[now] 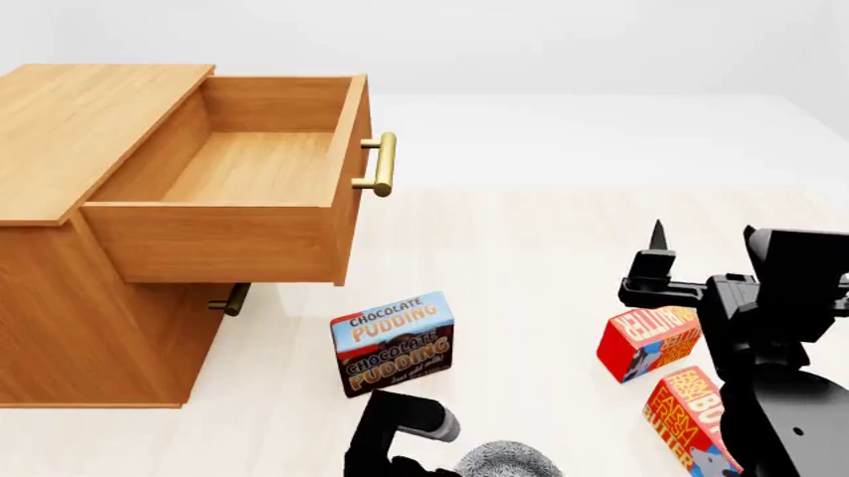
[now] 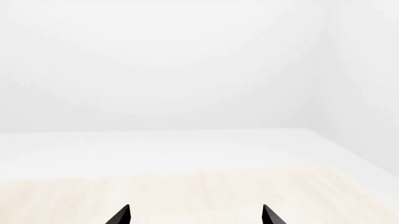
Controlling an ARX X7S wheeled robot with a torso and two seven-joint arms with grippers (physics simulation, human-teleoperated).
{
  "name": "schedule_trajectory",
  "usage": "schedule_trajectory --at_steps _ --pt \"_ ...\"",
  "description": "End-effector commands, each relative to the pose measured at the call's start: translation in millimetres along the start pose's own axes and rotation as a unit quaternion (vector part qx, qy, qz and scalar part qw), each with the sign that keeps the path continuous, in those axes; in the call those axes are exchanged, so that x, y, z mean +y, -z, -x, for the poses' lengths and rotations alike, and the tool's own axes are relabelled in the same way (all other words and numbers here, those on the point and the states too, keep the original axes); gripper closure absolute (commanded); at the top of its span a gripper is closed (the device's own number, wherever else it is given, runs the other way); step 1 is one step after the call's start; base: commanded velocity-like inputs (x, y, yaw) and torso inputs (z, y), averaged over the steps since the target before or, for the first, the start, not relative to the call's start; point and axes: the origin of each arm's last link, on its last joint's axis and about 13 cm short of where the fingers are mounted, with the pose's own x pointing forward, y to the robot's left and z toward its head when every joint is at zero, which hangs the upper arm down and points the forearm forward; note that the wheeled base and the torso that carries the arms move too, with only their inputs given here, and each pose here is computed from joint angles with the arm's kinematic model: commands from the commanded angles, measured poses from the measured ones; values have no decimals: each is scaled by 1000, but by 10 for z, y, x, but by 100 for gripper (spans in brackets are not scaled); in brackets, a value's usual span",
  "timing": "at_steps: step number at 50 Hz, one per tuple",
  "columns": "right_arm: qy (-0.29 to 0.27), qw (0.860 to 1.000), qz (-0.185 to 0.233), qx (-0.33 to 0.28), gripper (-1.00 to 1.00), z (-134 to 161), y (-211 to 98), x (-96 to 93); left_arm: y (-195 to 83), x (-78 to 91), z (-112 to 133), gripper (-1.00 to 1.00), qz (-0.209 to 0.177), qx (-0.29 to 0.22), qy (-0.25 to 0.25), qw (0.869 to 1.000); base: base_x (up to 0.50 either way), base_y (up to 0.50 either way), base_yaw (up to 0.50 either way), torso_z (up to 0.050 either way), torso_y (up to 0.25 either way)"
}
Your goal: Put the bowl in the top drawer of the cabinet.
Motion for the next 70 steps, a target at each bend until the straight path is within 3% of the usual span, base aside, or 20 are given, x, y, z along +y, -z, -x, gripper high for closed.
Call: schedule_trajectory --at_steps 1,13,16,23,34,48,52,58,63,70 --pt "-14 1000 -2 -2 -100 101 -2 6 -280 -120 308 100 -1 -77 27 997 0 0 0 0 0" --pt "-21 1000 -4 -7 -100 181 -20 -13 -655 -164 633 100 -7 -154 4 988 0 0 0 0 0" --pt "-33 999 -4 -4 -100 173 20 70 -1079 -349 1027 100 -28 -223 -22 974 0 0 0 0 0" --pt "-49 999 -5 5 -100 174 92 145 -1406 -535 1332 100 -38 -278 -34 959 0 0 0 0 0" --pt "-56 998 -7 10 -100 221 140 141 -1827 -632 1576 100 -46 -330 -60 941 0 0 0 0 0" --pt "-61 998 -6 15 -100 234 182 151 -2155 -742 1853 100 -41 -377 -80 922 0 0 0 0 0" --pt "-62 998 -7 15 -100 239 185 151 -2290 -731 1907 100 -23 -392 -104 914 0 0 0 0 0" --pt "-68 997 -13 16 -100 248 203 153 -2535 -587 1898 100 17 -411 -169 896 0 0 0 0 0" --pt "-78 997 -16 11 -100 251 163 173 -2819 -427 1827 100 59 -421 -247 871 0 0 0 0 0" --pt "-87 996 -20 9 -100 268 168 183 -3084 -243 1662 100 82 -404 -333 848 0 0 0 0 0"
